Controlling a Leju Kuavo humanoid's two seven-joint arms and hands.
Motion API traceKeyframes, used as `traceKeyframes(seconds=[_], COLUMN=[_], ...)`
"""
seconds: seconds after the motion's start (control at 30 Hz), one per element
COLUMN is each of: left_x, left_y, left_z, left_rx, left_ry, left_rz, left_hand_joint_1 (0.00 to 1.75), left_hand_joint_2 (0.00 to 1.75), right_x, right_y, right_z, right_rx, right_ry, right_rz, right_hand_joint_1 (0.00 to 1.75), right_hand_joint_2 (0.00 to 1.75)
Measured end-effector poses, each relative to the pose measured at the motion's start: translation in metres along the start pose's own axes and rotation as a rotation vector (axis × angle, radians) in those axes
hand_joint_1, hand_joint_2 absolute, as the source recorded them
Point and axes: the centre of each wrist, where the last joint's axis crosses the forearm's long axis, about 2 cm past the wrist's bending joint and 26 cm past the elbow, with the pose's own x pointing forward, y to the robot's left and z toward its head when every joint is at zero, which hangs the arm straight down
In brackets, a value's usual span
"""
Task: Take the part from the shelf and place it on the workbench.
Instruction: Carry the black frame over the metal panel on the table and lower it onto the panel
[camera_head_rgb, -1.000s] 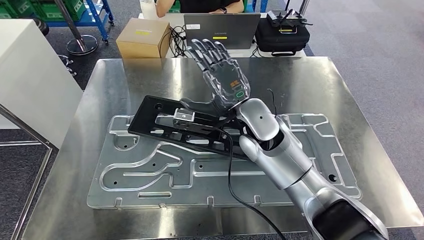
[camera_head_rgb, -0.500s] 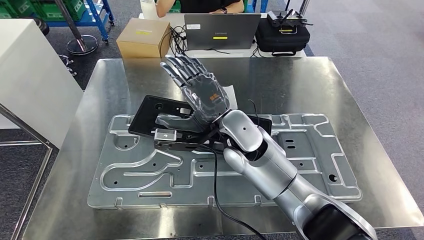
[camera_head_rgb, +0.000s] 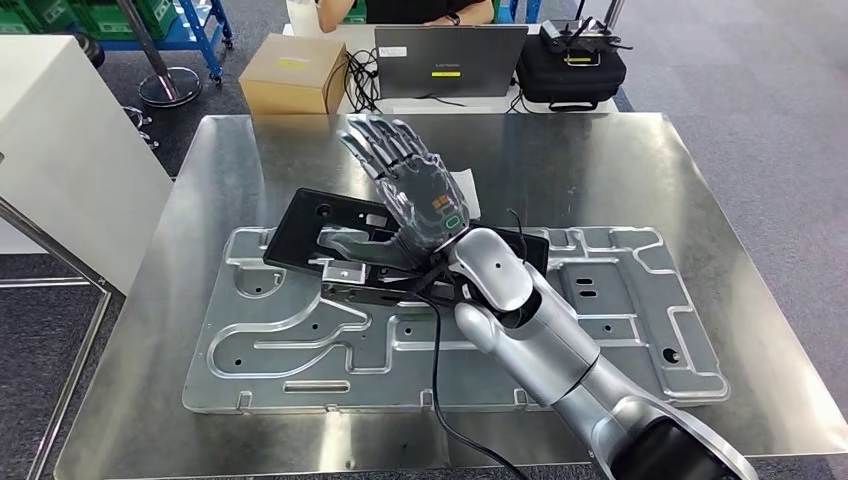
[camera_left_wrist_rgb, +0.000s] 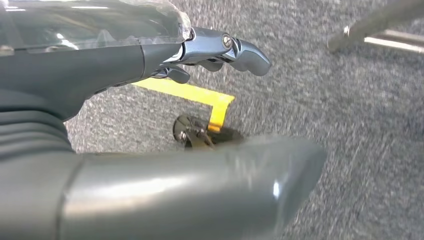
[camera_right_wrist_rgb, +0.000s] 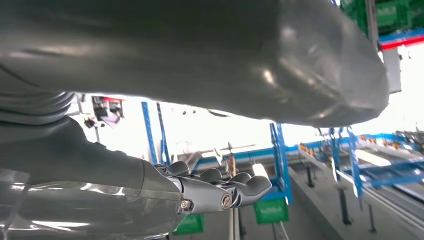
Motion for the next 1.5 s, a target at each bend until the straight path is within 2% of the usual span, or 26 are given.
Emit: traceKeyframes(seconds=[0.33,0.93,1.27,1.5], left_x=[0.000,0.002,0.002,0.001], left_y=[0.000,0.001,-0.004,-0.004], left_z=[0.000,-0.002,-0.001,0.000], left_rx=[-0.006,-0.002,-0.008,-0.002], left_ry=[0.001,0.018,0.028,0.037], left_rz=[-0.013,-0.016,-0.014,-0.015], left_hand_joint_1=[0.00,0.00,0.00,0.00], left_hand_joint_2=[0.00,0.00,0.00,0.00], right_x=[-0.012,-0.016,-0.009,0.010], right_y=[0.007,0.018,0.027,0.038], right_z=[0.012,0.029,0.041,0.050], right_rx=[0.012,0.043,0.043,0.026], right_ry=[0.043,0.070,0.072,0.053], right_rz=[0.007,0.001,-0.022,-0.062], right_hand_joint_1=[0.00,0.00,0.00,0.00], right_hand_joint_2=[0.00,0.00,0.00,0.00])
